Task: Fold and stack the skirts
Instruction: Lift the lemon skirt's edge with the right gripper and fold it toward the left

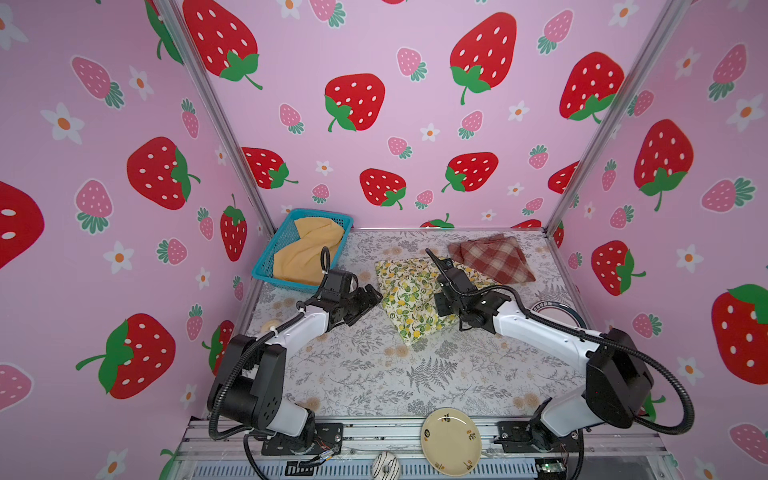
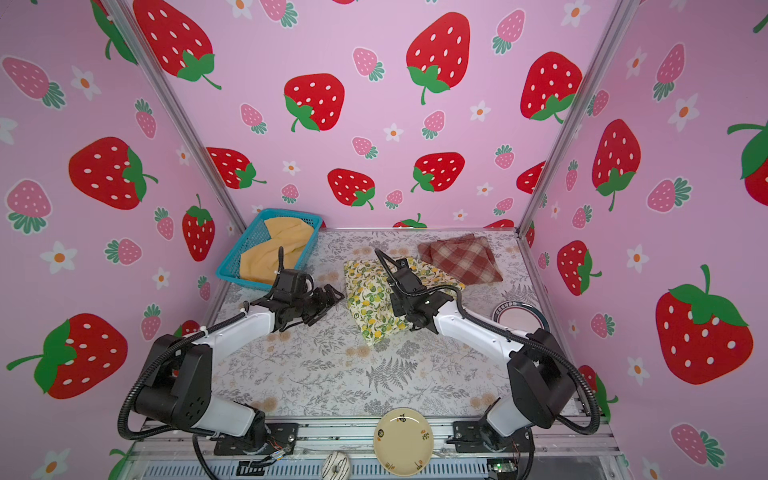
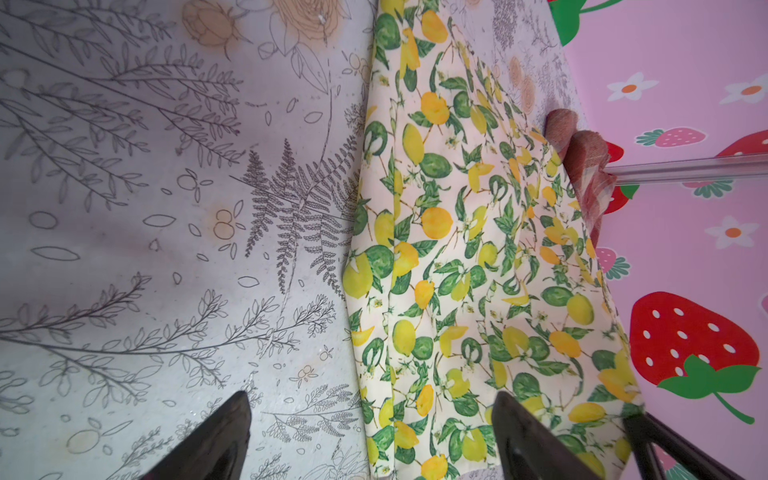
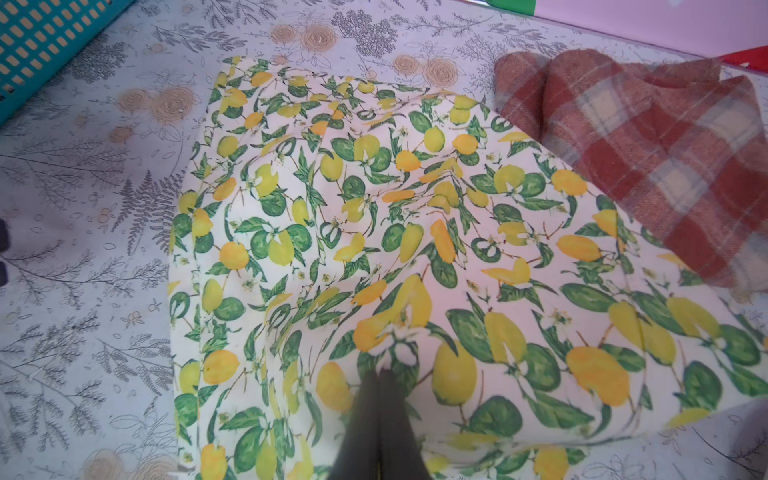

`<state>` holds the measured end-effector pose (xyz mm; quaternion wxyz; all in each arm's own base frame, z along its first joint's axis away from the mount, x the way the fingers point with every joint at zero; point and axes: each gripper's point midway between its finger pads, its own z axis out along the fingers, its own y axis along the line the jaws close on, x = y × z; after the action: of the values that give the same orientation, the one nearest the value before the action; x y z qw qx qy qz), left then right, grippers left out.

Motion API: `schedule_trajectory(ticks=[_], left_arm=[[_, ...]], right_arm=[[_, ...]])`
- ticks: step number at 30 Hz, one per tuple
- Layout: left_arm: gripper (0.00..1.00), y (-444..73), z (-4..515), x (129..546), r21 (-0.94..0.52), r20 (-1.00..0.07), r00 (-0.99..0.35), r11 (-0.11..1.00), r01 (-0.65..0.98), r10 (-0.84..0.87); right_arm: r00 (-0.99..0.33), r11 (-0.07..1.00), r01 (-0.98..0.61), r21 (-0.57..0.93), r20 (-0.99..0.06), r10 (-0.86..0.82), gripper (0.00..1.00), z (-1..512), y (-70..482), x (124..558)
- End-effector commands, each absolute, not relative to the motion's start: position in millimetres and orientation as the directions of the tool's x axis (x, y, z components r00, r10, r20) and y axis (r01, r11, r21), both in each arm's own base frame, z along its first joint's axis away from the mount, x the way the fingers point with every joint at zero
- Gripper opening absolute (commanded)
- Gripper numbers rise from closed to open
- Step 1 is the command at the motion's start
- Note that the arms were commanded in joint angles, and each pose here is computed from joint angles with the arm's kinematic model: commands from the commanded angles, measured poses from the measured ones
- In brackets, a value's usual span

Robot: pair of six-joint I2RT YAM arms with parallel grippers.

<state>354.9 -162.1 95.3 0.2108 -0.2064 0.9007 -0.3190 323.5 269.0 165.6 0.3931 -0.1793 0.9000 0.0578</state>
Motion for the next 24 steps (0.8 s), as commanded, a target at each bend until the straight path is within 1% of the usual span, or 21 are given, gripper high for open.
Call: schedule_trajectory(ticks=[1, 6, 12, 14, 16, 20, 24], left_arm=[[0.92, -163.4, 98.1, 354.5, -0.675, -0.248, -0.826, 0.702, -0.227, -0.506], [0.91, -156.5, 103.1, 354.7, -0.674, -0.262, -0.812, 0.701, -0.233, -0.522], [0.92, -140.0, 109.5, 353.4, -0.676, -0.268, -0.782, 0.689, -0.263, -0.562], [0.92, -132.3, 112.8, 352.2, -0.679, -0.273, -0.768, 0.681, -0.272, -0.579], [0.92, -125.5, 117.3, 351.2, -0.684, -0.281, -0.755, 0.676, -0.275, -0.592], [0.92, -115.4, 128.0, 347.3, -0.677, -0.313, -0.739, 0.686, -0.266, -0.596], [0.92, -111.7, 137.0, 345.3, -0.671, -0.345, -0.729, 0.698, -0.249, -0.591]], right_arm=[[-0.591, 0.916, -0.400, -0.026, -0.757, -0.280, 0.02, 204.3, 281.5, 331.1], [-0.555, 0.883, -0.469, 0.004, -0.780, -0.291, 0.02, 247.7, 312.8, 339.6], [-0.505, 0.809, -0.587, 0.023, -0.792, -0.343, 0.01, 293.8, 382.2, 340.8], [-0.471, 0.785, -0.618, 0.032, -0.815, -0.338, 0.01, 323.7, 405.7, 339.9], [-0.442, 0.771, -0.634, 0.050, -0.842, -0.309, 0.01, 353.9, 418.0, 340.1], [-0.412, 0.763, -0.639, 0.098, -0.881, -0.232, 0.01, 395.4, 412.6, 337.7], [-0.439, 0.796, -0.589, 0.138, -0.882, -0.172, 0.01, 396.4, 366.2, 345.0]])
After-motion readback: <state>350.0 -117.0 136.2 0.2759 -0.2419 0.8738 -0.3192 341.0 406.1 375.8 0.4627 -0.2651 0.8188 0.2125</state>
